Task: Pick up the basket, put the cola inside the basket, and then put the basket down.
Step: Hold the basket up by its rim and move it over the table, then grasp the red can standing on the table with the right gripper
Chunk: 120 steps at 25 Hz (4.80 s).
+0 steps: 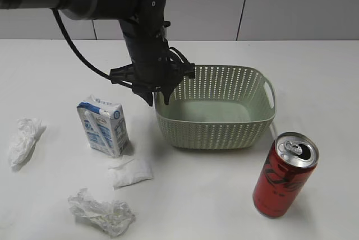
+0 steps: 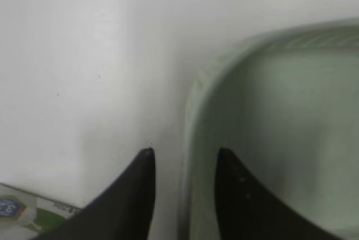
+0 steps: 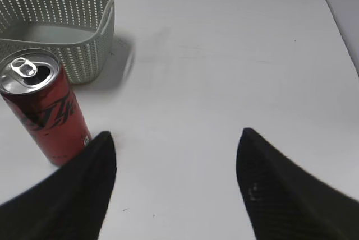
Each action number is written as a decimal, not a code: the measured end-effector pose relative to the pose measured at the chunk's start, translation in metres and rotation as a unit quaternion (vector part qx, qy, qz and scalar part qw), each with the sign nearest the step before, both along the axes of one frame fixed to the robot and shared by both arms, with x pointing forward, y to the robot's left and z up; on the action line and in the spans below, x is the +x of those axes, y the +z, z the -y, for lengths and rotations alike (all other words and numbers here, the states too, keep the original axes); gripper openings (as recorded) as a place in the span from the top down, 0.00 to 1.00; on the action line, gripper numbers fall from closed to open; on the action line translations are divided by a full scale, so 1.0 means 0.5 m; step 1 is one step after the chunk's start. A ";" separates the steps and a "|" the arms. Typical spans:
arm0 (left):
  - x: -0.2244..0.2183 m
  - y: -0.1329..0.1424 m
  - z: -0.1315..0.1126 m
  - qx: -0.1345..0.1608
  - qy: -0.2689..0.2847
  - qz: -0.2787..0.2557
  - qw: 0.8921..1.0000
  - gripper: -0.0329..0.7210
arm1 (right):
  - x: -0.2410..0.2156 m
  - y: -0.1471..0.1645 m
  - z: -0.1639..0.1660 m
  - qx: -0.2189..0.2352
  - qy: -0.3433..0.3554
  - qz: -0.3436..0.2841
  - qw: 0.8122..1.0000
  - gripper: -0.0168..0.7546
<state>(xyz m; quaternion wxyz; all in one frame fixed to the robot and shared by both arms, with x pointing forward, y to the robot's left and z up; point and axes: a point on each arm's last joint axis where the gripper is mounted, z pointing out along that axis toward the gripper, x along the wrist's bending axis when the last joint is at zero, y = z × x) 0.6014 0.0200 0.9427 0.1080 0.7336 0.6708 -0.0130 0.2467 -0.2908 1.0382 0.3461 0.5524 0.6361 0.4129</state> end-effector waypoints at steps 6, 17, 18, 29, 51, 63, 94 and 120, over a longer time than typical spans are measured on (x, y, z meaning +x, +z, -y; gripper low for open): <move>-0.002 0.000 0.004 -0.011 0.005 -0.008 1.000 0.95 | 0.000 0.000 0.000 0.000 0.000 0.000 1.000 0.32; 0.023 0.089 -0.066 -0.051 0.056 0.003 0.997 0.96 | 0.000 0.000 0.000 0.000 0.000 0.000 1.000 0.32; 0.022 0.111 -0.076 -0.048 0.055 0.014 0.997 0.96 | 0.000 0.000 0.000 0.000 0.000 0.000 1.000 0.32; -0.036 0.244 -0.117 -0.050 0.044 0.045 0.997 0.96 | 0.000 0.000 0.000 0.000 0.000 0.000 1.000 0.32; -0.316 0.129 -0.210 -0.046 0.024 0.016 0.999 0.96 | 0.003 0.001 -0.002 0.017 -0.003 -0.009 1.000 0.31; -0.299 0.096 -0.201 -0.029 0.020 0.016 0.999 0.96 | 0.139 0.100 -0.031 0.022 0.046 -0.221 0.974 0.13; -0.314 0.056 -0.213 -0.030 0.022 0.016 0.999 0.96 | 0.412 -0.024 -0.276 -0.035 0.101 -0.452 0.886 0.11; -0.315 0.057 -0.211 -0.039 0.029 0.013 0.999 0.96 | 0.414 -0.075 -0.273 -0.042 0.073 -0.474 0.876 0.23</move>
